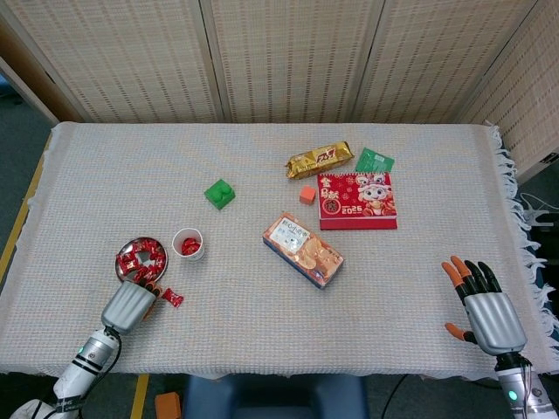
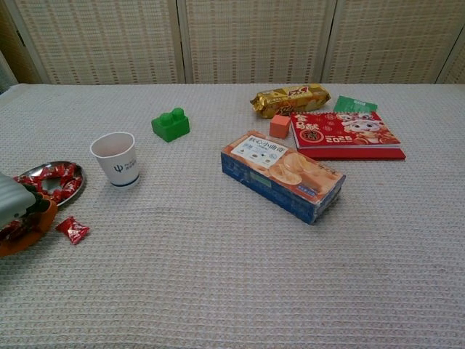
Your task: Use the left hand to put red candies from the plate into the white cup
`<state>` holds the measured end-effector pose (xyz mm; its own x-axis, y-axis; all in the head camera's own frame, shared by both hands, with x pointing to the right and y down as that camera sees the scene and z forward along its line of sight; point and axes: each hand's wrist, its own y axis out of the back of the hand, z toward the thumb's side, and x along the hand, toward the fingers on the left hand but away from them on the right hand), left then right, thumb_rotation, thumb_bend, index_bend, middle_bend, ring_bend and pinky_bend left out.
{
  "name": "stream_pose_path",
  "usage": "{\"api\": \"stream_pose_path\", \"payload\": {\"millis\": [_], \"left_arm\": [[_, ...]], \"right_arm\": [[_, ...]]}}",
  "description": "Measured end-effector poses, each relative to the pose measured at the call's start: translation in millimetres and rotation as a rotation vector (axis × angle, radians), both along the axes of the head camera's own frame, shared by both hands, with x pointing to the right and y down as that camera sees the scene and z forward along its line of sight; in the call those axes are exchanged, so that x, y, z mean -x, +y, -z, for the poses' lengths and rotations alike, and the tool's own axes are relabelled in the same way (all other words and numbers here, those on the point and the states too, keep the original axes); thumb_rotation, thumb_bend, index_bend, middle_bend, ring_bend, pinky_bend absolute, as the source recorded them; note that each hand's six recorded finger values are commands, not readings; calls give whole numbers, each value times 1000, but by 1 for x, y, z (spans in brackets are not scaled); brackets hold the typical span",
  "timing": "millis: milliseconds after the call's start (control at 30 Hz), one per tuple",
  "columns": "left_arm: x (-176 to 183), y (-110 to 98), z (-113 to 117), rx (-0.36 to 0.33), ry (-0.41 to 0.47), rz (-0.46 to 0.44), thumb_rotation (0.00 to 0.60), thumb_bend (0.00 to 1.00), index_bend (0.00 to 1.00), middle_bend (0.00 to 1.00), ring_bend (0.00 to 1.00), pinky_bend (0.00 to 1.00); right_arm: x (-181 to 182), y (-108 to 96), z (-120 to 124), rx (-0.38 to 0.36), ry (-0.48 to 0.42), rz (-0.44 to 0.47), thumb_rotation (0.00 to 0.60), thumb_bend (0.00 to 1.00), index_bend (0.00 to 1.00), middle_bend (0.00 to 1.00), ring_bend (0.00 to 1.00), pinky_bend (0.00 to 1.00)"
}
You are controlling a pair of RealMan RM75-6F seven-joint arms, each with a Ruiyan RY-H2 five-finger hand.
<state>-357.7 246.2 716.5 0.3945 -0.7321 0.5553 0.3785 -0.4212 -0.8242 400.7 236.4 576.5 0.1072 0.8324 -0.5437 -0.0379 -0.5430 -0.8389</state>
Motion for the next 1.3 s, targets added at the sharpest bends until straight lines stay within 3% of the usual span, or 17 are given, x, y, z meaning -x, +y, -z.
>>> {"api": "stream_pose_path", "payload": {"millis": [367, 900, 1133, 1300], "left_arm": [[7, -4, 7, -22, -6, 19, 600, 486, 586, 566, 533, 944], [-9, -30, 34, -90, 32, 4, 600, 492, 588, 572, 541, 945], [-58, -65, 54, -134, 169, -15, 600, 492, 588, 570, 541, 944], [-99, -94, 57, -156, 216, -54, 600, 489, 587, 569, 541, 943]], "right_arm": [[0, 0, 0, 0, -2, 1, 600, 23, 0, 0, 0, 30], [-1, -1, 2, -3, -6, -1, 600, 23, 0, 0, 0, 50], [1, -1, -3, 8, 1, 3, 600, 23, 0, 0, 0, 52], [0, -2, -4, 11, 4, -3, 600, 23, 0, 0, 0, 54]]}}
